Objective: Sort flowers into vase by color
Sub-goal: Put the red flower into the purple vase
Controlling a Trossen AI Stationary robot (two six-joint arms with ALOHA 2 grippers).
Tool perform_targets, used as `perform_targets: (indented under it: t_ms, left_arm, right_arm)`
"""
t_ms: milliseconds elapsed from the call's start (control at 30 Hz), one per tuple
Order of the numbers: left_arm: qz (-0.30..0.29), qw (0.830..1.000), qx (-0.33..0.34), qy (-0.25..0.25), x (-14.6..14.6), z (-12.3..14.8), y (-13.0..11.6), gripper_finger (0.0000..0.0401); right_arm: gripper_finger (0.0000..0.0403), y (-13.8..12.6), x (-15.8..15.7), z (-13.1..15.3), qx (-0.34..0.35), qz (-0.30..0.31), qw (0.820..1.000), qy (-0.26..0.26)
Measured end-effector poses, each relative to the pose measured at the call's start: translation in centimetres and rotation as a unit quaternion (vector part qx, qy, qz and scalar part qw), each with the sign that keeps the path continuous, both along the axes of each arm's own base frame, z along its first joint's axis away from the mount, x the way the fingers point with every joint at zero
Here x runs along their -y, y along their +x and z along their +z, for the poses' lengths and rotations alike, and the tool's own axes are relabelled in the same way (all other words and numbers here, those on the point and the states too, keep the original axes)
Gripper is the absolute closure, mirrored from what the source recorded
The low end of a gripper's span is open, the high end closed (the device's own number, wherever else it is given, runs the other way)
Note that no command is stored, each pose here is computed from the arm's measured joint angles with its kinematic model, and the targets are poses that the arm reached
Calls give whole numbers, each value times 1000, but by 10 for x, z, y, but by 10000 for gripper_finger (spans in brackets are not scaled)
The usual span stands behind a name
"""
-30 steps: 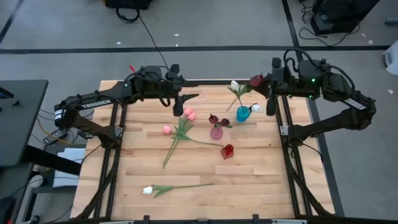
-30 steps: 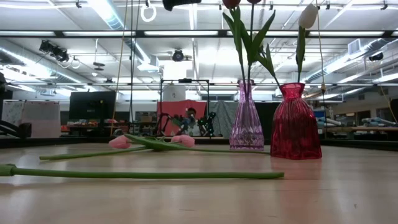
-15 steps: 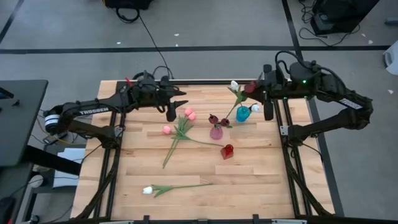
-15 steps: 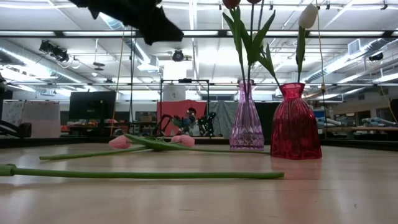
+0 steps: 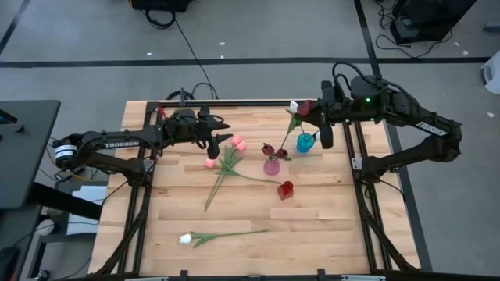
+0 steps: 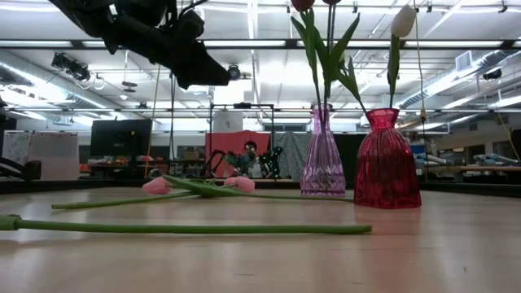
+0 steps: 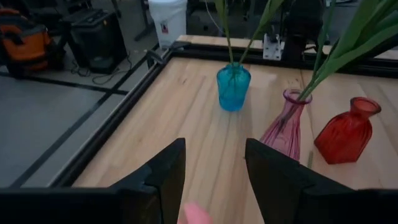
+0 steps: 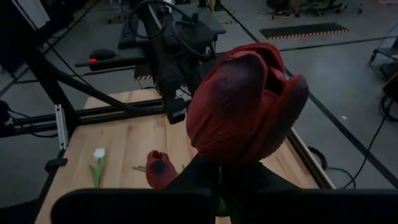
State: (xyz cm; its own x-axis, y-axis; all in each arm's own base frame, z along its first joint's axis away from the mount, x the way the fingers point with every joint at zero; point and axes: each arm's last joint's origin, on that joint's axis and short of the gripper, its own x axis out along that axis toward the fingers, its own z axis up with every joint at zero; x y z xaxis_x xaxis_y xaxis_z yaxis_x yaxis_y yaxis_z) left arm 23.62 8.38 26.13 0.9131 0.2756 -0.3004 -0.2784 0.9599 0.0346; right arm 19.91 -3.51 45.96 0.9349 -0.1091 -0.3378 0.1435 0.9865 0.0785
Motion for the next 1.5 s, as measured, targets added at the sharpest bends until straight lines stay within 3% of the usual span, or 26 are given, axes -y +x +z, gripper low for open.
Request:
perform_targets:
  t_ms: [467,800,1500]
  left_arm:
    - [1,1000,-3,-4,0,-4,-1,229]
    - [4,1000,6,1,0,-2,0,229]
    - [38,999,11,13,-2,0,0,229]
  right_arm:
    - [380,19,13,-27,-58,-13,998,9]
    - [380,9,16,-6,-24,-23,999,1]
    - [380,8,17,-7,-23,7,999,34]
